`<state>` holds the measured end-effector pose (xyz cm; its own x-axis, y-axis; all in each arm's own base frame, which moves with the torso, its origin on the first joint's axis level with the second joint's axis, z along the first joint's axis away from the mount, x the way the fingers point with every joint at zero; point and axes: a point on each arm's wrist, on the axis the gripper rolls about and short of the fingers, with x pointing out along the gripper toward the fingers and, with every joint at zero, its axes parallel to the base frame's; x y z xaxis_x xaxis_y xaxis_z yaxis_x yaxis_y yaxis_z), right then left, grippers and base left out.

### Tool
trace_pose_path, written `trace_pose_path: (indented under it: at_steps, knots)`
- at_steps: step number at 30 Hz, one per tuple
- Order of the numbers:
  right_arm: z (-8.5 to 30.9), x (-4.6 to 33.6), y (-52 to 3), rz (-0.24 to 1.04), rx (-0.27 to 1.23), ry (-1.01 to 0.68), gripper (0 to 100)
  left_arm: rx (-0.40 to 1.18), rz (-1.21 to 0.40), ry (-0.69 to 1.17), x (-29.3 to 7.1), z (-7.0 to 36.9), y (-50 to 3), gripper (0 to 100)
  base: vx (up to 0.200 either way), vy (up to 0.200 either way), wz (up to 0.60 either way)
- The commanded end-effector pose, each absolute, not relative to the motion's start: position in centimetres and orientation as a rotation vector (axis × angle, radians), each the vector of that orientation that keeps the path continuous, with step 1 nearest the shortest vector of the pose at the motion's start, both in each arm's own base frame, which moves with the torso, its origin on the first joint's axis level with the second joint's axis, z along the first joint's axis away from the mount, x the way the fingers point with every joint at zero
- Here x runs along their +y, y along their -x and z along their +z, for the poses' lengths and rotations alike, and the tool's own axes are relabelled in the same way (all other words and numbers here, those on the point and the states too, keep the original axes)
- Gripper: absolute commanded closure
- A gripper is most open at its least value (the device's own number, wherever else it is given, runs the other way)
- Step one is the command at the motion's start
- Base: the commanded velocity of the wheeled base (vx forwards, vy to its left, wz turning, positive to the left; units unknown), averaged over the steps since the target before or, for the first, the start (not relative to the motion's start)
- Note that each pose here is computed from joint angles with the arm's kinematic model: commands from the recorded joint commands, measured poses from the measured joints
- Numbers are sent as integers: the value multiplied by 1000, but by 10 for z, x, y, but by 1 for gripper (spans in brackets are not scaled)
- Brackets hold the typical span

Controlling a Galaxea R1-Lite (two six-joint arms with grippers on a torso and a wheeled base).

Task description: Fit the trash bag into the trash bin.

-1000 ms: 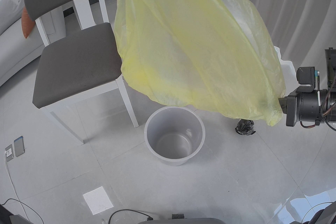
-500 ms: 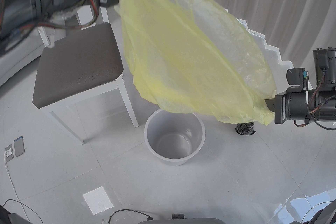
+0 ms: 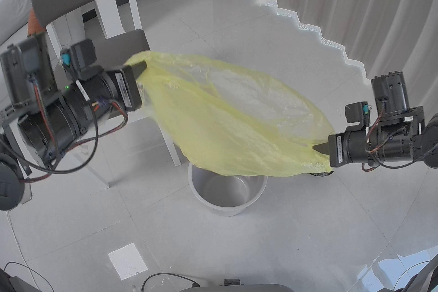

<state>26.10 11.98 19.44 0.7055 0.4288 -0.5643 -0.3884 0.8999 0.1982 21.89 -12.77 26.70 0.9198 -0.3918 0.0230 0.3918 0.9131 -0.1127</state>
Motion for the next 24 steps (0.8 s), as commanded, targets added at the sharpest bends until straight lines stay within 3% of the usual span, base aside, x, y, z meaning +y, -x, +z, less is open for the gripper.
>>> trace_pose_path:
  at_steps: [1, 24]
  knots:
    - [157, 132, -289, 420, 765, -78, 100, 128, -366, 149, -128, 220, -246, 100, 0, 0, 0]
    - [78, 126, -338, 404, 871, -142, 100, 186, -351, 231, -160, 135, -307, 100, 0, 0, 0]
